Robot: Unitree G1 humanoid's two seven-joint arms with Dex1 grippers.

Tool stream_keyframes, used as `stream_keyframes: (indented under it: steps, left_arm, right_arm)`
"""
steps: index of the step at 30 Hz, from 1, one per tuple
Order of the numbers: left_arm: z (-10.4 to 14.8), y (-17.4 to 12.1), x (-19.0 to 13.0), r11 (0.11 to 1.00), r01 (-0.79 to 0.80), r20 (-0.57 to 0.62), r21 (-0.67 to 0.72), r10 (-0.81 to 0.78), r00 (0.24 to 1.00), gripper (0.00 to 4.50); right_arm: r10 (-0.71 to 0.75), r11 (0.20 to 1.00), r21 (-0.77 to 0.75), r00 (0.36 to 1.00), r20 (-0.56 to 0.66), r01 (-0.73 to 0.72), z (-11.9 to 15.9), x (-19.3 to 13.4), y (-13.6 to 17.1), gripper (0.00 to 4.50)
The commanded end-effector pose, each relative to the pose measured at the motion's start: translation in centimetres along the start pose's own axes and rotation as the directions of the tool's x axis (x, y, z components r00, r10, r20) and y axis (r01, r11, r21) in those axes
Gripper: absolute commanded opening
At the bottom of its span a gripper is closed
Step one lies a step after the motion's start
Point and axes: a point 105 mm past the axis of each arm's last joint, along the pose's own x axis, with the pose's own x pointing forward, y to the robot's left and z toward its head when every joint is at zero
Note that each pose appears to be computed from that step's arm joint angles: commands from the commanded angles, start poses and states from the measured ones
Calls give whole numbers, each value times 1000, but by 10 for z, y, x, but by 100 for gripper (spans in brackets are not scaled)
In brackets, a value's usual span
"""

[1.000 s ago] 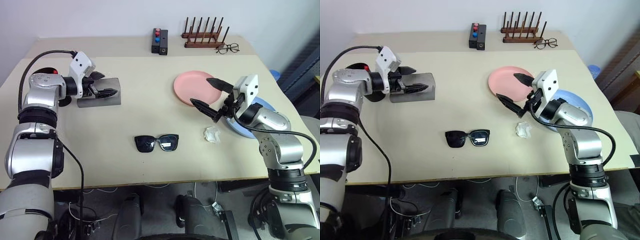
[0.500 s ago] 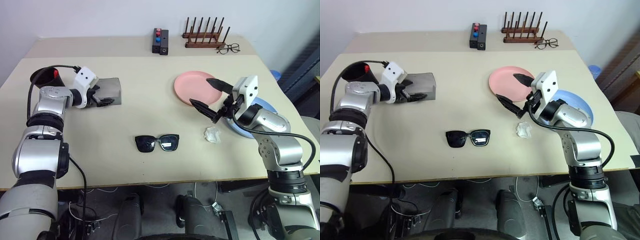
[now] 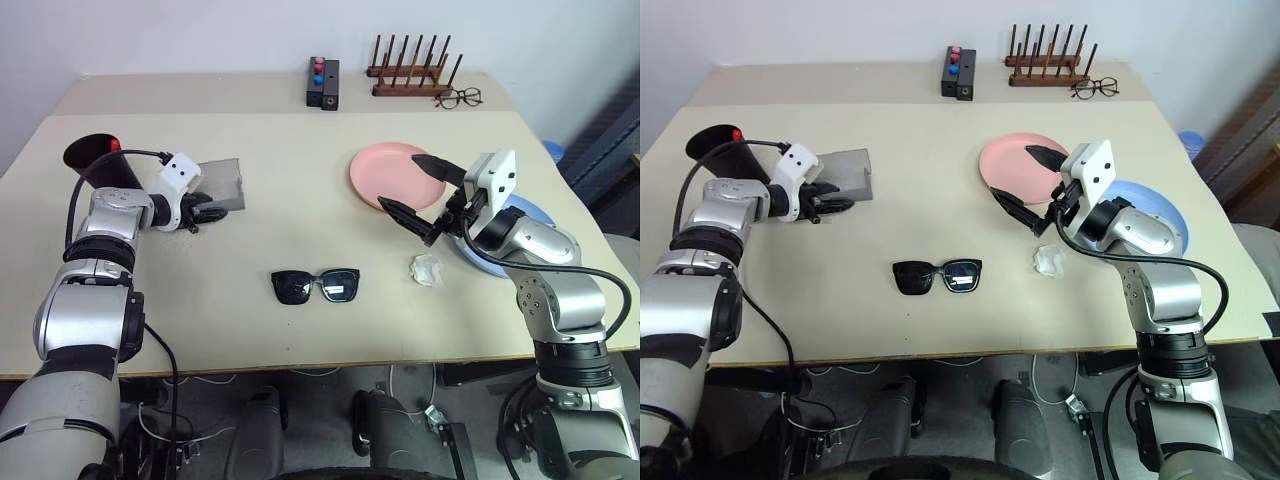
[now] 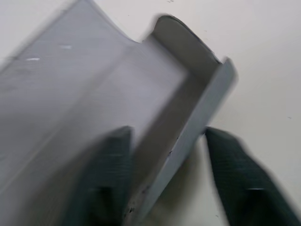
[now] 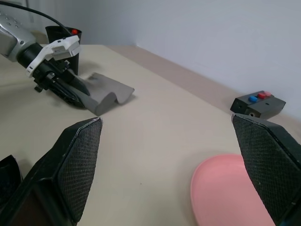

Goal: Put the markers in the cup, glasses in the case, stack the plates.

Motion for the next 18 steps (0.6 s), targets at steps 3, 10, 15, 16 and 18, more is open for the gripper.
stream_keyframes:
  steps: [3,10,15,16,18]
  left_arm:
    - [10,0,-1,1000,11,24,14,-12,1000,4]
    - [20,-2,-4,998,57,64,-16,-56,996,4]
    - [22,-5,-4,996,83,73,-12,-82,994,4]
    - [22,-6,-5,995,95,75,-12,-94,993,4]
    - [24,-9,-5,993,121,85,-3,-120,989,4]
  right_arm:
    - [9,999,-37,999,40,-7,14,1,1,450]
    - [17,999,-37,999,32,-16,14,2,1,450]
    - [23,999,-32,999,35,-22,14,3,3,450]
    - [24,999,-31,999,36,-22,14,3,4,450]
    - [25,999,-30,999,36,-24,14,4,4,450]
